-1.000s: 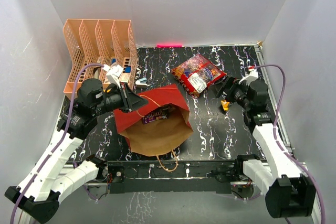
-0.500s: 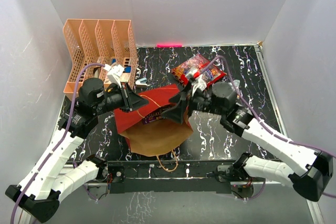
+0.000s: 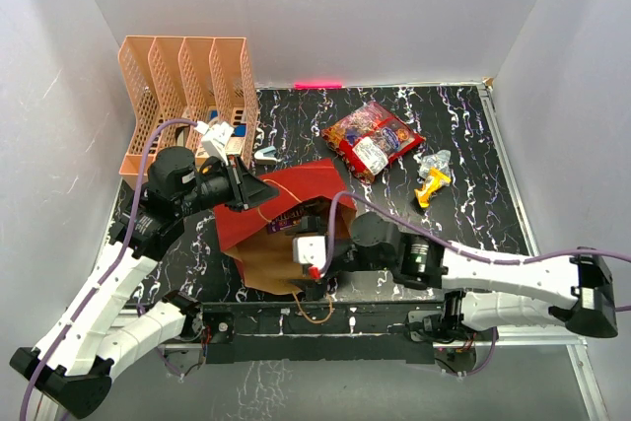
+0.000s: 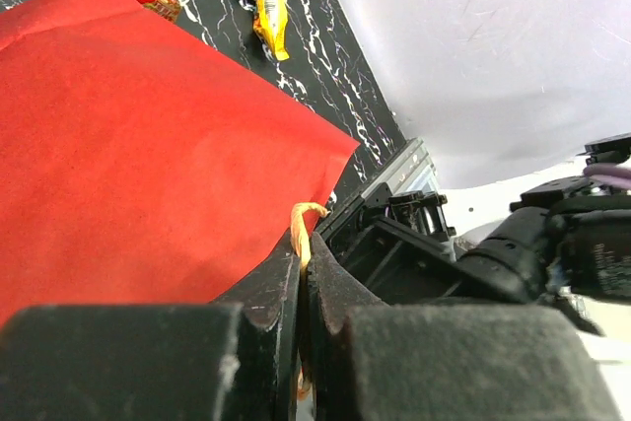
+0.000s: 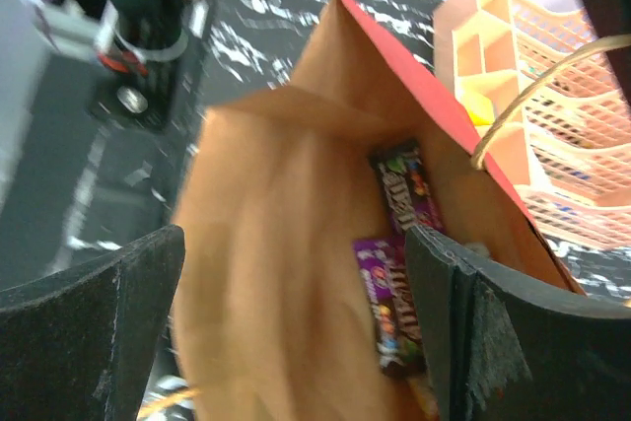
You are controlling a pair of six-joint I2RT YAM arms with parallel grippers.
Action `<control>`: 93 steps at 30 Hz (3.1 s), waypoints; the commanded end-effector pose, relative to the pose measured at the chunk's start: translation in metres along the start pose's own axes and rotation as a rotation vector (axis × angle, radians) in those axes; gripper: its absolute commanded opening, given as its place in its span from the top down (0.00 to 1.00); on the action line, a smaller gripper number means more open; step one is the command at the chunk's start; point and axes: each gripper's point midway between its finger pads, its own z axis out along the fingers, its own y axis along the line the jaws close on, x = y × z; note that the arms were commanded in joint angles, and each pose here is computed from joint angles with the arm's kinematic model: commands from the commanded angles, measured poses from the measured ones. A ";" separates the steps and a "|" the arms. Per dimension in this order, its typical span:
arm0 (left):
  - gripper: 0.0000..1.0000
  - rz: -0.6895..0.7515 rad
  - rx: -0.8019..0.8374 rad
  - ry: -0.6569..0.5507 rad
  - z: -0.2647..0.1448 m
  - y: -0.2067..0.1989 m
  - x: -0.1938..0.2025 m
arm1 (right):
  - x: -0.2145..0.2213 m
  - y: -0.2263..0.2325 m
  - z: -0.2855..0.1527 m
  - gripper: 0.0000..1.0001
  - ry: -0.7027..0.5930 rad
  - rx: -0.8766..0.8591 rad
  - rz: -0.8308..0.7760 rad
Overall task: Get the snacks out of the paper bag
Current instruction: Take out the snack from the paper bag.
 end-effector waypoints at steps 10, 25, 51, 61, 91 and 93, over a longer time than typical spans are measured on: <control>1.00 0.025 -0.011 -0.018 -0.006 -0.004 -0.006 | 0.109 -0.053 0.037 0.02 0.422 0.113 -0.635; 1.00 0.014 0.007 -0.013 -0.008 -0.010 -0.006 | 0.185 -0.112 0.074 0.03 0.611 0.243 -0.712; 1.00 0.017 0.010 -0.013 -0.015 -0.015 -0.006 | 0.222 -0.142 0.100 0.72 0.627 0.311 -0.625; 1.00 0.020 0.010 -0.015 -0.015 -0.014 -0.006 | 0.202 -0.126 0.092 0.83 0.551 0.266 -0.485; 1.00 0.020 0.016 -0.014 -0.005 -0.010 -0.007 | -0.045 -0.039 -0.053 0.93 -0.117 0.057 0.049; 1.00 0.020 0.017 -0.010 -0.004 -0.010 -0.008 | -0.059 -0.068 -0.069 0.93 -0.163 0.226 0.073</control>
